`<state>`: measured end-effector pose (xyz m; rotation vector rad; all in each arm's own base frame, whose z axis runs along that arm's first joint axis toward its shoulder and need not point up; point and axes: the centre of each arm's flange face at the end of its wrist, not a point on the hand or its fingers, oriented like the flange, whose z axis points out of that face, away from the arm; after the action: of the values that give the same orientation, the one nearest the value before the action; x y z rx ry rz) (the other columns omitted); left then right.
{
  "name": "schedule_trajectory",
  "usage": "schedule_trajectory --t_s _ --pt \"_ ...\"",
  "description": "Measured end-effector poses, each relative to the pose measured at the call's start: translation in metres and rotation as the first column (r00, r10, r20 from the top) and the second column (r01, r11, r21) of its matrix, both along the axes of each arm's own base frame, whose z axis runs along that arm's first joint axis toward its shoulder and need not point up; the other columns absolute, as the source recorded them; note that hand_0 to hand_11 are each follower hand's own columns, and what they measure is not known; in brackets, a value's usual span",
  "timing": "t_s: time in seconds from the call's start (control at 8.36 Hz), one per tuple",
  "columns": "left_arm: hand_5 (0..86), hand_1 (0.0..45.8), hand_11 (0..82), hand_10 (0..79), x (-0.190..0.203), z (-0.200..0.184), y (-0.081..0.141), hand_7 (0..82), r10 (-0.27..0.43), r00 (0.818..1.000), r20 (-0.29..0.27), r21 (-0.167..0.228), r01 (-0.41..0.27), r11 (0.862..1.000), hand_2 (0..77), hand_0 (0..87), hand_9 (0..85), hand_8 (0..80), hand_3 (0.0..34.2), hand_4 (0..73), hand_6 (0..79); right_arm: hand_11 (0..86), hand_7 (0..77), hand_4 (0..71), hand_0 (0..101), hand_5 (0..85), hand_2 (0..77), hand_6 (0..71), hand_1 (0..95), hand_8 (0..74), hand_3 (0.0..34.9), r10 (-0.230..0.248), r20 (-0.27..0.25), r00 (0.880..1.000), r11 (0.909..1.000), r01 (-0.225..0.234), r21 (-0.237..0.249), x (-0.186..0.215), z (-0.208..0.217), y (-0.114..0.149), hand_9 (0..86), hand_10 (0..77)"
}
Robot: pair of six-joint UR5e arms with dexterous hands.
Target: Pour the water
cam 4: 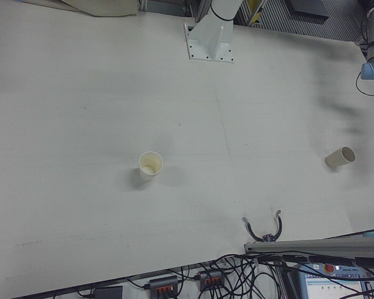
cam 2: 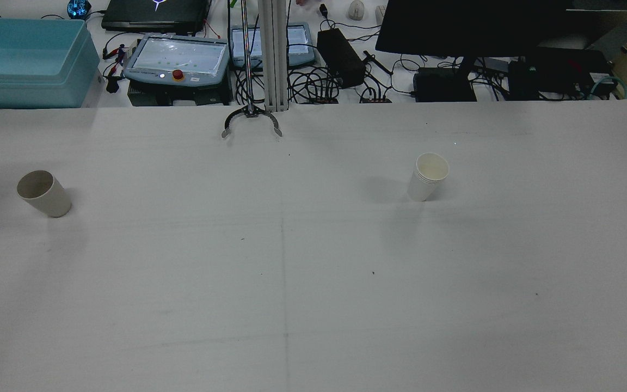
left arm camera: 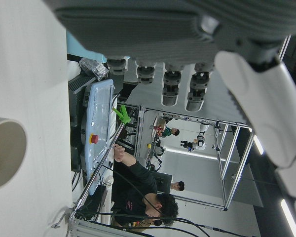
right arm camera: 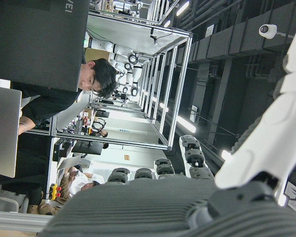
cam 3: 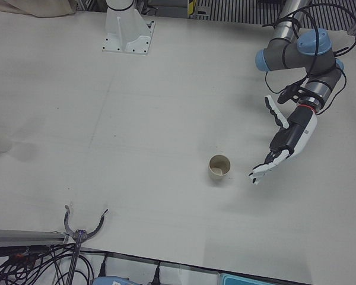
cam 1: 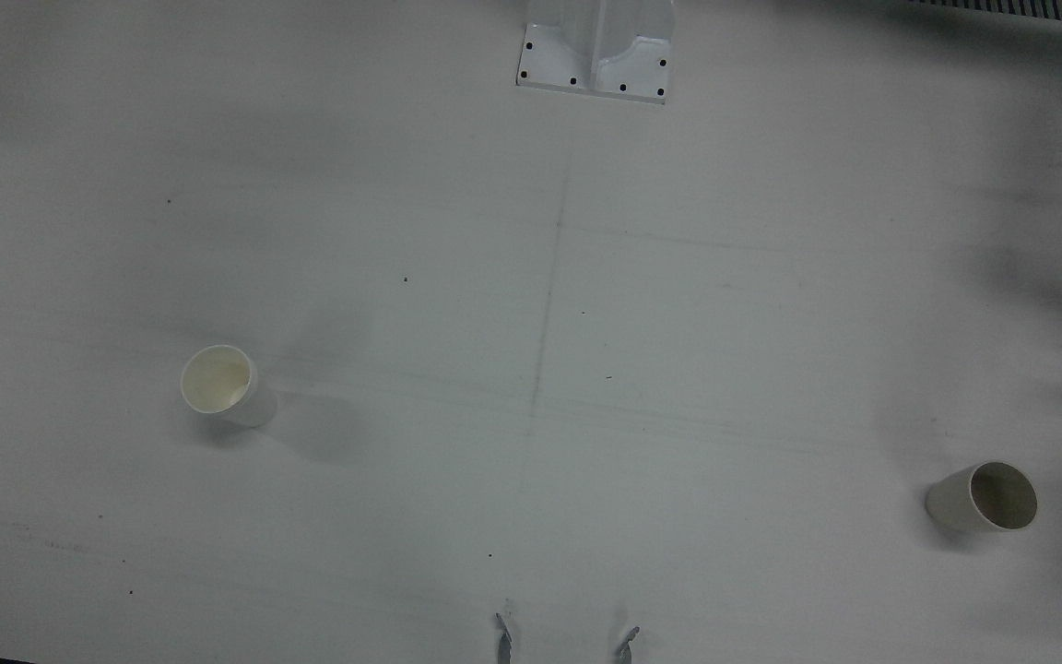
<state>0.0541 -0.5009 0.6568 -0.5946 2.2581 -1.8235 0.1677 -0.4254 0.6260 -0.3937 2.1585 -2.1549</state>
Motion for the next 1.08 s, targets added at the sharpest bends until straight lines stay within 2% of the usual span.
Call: schedule_trajectory --t_s 0.12,0.48,0.6,0.72,0.84,1.08 --pt "13.6 1.1 4.4 2.7 -0.0010 0.0010 0.0004 16.9 -0.001 1.000 0.002 -0.006 0.001 1.000 1.1 46.6 5.5 8.7 4.9 19.6 12.0 2.2 6.0 4.9 38 5.5 16.4 4.9 8.7 1.1 0.0 0.000 0.000 1.000 1.0000 0.000 0.000 -0.0001 -0.0003 -0.0001 1.1 1.1" --pt "13.6 1.1 4.4 2.7 -0.0017 0.0038 0.0014 18.0 -0.001 1.000 0.007 -0.020 0.001 1.000 1.1 46.2 6.0 8.7 4.9 18.0 13.1 3.8 7.6 6.0 38 6.5 16.4 6.0 8.7 2.7 0.0 -0.002 -0.001 1.000 1.0000 0.002 -0.002 -0.0006 0.0006 -0.0009 3.8 1.1" --pt "14.2 1.1 3.8 2.7 -0.0018 0.0047 0.0018 18.0 -0.001 1.000 0.009 -0.025 0.001 1.000 0.5 46.3 7.6 8.7 4.9 18.0 13.1 5.4 9.3 6.0 38 6.5 16.4 6.0 8.7 2.7 0.0 -0.002 -0.001 1.000 1.0000 0.002 -0.002 -0.0007 0.0008 -0.0010 3.8 3.3" --pt "14.2 1.1 7.1 4.4 -0.0019 0.0052 0.0020 18.0 0.000 1.000 0.010 -0.027 0.001 1.000 0.5 43.1 7.6 10.4 4.8 17.4 13.1 5.4 10.4 6.0 38 8.7 16.4 7.1 8.7 2.2 0.0 -0.002 -0.001 1.000 1.0000 0.002 -0.002 -0.0008 0.0009 -0.0010 4.9 3.3" --pt "14.2 1.1 4.9 2.2 -0.0020 0.0057 0.0022 18.0 -0.001 1.000 0.011 -0.030 0.001 1.000 1.1 42.7 7.6 10.4 3.5 14.7 14.2 5.4 10.4 6.0 38 8.7 16.4 7.1 8.7 2.2 0.0 -0.002 0.000 1.000 1.0000 0.002 -0.003 -0.0008 0.0017 -0.0010 4.9 3.3" --pt "14.2 1.1 4.9 3.3 -0.0025 0.0054 0.0023 18.0 -0.002 1.000 0.011 -0.032 0.002 0.999 0.5 42.6 7.6 10.4 3.4 15.8 14.2 6.5 11.4 6.0 38 8.7 16.4 7.1 8.7 4.4 0.0 -0.002 0.001 1.000 1.0000 0.002 -0.005 -0.0008 0.0026 -0.0006 7.1 3.3"
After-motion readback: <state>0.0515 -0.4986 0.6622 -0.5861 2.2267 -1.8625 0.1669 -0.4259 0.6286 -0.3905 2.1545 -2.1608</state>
